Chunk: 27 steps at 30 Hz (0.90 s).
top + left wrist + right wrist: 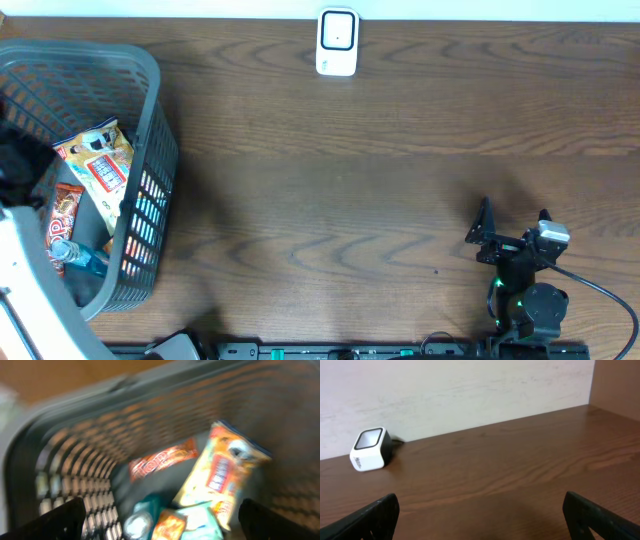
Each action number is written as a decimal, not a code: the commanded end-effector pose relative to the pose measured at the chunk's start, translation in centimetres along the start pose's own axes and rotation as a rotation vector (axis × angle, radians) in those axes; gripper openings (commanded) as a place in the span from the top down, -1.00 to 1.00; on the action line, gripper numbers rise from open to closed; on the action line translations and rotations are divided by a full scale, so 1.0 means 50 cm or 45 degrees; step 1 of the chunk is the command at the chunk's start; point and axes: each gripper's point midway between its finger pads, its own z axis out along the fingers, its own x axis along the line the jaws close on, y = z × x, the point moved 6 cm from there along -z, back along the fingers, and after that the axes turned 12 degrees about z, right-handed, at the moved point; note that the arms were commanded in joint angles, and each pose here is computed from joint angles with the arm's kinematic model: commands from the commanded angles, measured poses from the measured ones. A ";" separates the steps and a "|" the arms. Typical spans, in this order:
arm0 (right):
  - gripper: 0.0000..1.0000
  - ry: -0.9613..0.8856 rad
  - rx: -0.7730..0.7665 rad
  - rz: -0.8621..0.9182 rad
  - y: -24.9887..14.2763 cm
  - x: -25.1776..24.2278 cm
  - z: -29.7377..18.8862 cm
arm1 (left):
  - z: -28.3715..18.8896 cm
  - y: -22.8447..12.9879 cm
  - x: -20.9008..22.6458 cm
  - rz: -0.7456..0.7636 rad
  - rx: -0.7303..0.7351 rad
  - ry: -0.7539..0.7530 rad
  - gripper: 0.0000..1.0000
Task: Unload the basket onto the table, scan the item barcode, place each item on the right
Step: 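Reach the left gripper into the grey basket toward the teal spray bottle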
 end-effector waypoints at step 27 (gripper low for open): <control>-0.98 0.008 0.003 -0.014 -0.001 0.001 -0.001 | 0.245 -0.195 0.011 -0.169 0.635 -0.025 -0.96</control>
